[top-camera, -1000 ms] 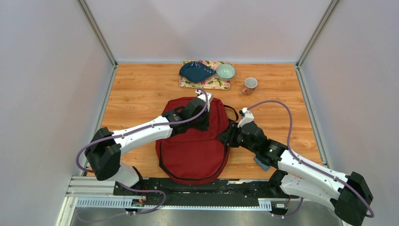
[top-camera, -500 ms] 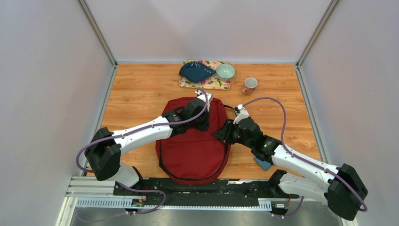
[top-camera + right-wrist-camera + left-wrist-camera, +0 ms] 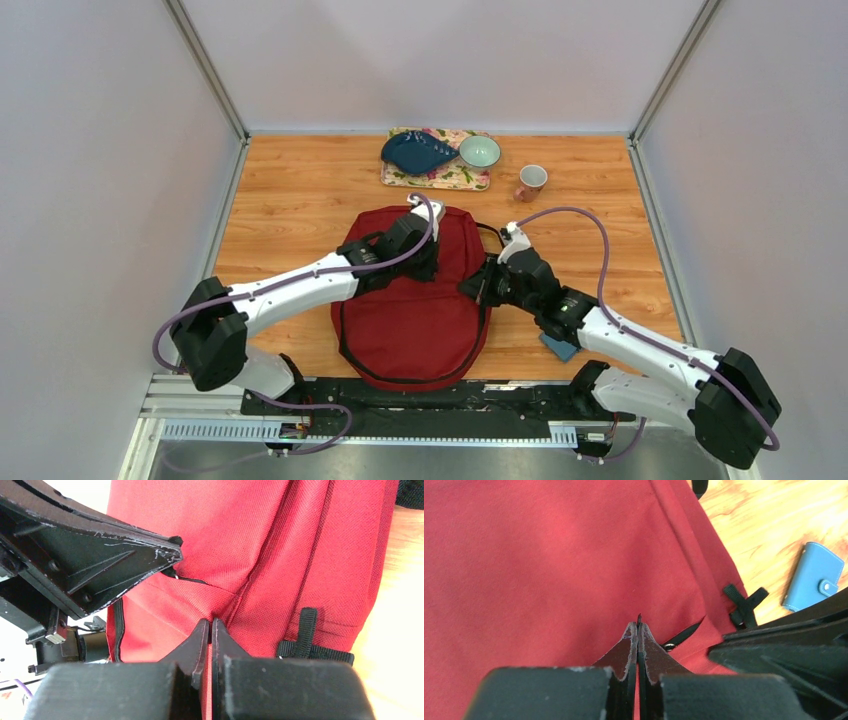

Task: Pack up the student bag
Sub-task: Unzip the student bag at the center of the board.

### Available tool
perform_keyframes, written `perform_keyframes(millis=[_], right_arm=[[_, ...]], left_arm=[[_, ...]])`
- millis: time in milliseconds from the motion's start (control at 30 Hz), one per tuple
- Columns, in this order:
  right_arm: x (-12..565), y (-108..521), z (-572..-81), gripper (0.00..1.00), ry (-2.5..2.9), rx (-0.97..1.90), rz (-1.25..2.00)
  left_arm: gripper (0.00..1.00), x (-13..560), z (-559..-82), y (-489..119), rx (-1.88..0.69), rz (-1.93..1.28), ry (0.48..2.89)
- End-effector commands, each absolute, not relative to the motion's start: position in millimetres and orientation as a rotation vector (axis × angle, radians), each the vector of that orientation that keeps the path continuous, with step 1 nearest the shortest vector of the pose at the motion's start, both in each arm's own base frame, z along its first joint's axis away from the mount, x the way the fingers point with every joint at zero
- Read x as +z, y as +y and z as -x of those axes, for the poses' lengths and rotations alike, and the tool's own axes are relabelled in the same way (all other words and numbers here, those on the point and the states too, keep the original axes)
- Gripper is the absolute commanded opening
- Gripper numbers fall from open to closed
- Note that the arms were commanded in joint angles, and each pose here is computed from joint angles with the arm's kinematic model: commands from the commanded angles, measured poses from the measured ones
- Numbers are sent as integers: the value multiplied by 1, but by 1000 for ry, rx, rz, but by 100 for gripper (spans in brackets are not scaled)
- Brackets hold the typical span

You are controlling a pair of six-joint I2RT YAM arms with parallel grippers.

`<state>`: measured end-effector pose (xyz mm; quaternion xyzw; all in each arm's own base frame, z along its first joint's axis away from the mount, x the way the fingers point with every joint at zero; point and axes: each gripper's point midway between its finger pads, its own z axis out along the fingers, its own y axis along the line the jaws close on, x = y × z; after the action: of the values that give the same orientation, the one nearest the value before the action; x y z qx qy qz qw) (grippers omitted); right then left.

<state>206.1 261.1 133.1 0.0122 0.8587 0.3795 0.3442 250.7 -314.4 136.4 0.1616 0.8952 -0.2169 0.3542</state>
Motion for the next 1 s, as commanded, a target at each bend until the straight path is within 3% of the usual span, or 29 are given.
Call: perform_keyframes(millis=[0, 533, 900, 933, 967], right_arm=[[141, 247, -214, 0, 2195, 963, -64], [119, 228, -209, 0, 2242, 933, -102], [118, 230, -209, 0, 2250, 940, -101], [119, 231, -209, 0, 2245, 946, -94], [120, 232, -210, 4, 2244, 948, -96]], left_arm=[[0, 153, -257, -293, -541, -368, 2257], [0, 131, -260, -165, -308, -146, 2278], [0, 120, -249, -130, -253, -57, 2295], [1, 121, -248, -131, -260, -57, 2295], [8, 121, -248, -133, -275, -55, 2299]])
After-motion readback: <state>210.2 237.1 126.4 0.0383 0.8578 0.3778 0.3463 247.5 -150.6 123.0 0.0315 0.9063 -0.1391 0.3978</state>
